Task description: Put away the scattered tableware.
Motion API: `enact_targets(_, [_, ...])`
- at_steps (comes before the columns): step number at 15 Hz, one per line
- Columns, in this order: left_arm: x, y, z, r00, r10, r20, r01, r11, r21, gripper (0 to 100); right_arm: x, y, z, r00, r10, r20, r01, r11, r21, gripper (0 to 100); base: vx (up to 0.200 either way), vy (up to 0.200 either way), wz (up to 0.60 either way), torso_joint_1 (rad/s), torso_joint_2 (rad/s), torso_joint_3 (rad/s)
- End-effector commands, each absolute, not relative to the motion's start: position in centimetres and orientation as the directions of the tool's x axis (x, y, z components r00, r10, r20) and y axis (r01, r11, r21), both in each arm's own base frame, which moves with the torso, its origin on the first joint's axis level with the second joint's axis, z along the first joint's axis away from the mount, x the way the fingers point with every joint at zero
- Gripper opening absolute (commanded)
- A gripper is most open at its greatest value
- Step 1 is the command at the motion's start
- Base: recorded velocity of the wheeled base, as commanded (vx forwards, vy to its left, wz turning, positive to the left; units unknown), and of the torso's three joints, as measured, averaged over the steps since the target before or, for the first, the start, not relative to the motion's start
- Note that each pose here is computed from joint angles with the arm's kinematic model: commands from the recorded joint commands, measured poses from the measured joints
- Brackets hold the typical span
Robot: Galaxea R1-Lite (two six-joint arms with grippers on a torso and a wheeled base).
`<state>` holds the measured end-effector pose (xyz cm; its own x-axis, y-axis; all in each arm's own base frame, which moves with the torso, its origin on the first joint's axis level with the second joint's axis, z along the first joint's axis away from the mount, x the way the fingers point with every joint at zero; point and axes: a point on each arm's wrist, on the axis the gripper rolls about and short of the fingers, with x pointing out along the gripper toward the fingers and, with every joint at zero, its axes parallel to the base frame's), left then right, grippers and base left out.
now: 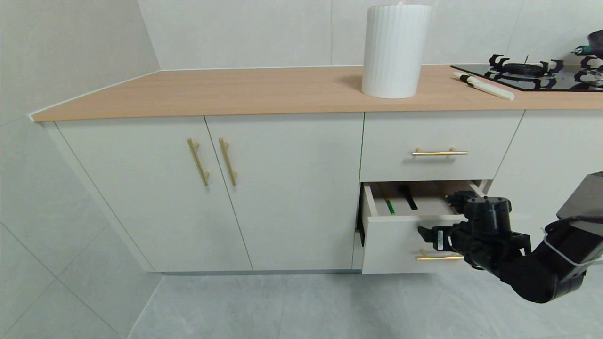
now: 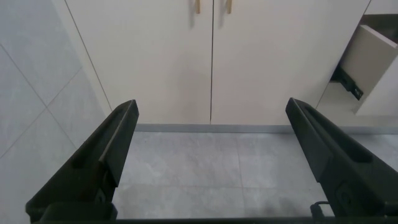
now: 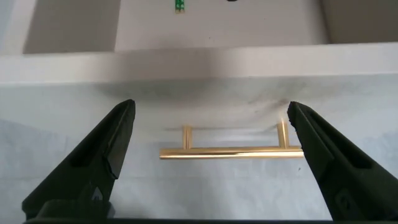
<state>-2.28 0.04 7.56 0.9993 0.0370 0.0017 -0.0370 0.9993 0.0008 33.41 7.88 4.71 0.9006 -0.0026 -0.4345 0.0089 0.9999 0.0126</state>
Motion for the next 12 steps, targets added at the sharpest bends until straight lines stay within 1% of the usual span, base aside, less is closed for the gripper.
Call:
enact_targets(1, [-2.3,0.0,7.6,0.999,0.038,0.002,-0.038,0.999,0.0,100,34.3,7.8,3.6,0.901,-0.01,-0.433,0.012,1.0,0.002,100,0.0,0.0,0.0,0.0,0.0,0.0])
enact_targets(5, [-2.3,0.0,7.6,0.999,0.038,0.002,-0.038,0.999,0.001,100,36.1,7.0,3.7,0.917,-0.036,-0.396,0.036,0.999,-0.007,100,0.0,0.0,0.0,0.0,0.0,0.0])
enact_targets(12, [-2.3,0.0,7.6,0.999,0.038,0.002,-0.038,0.999,0.001,100,38.5,7.4,3.4,0.934,-0.026,-0.357,0.025,1.0,-0.008,100,0.0,0.0,0.0,0.0,0.0,0.0])
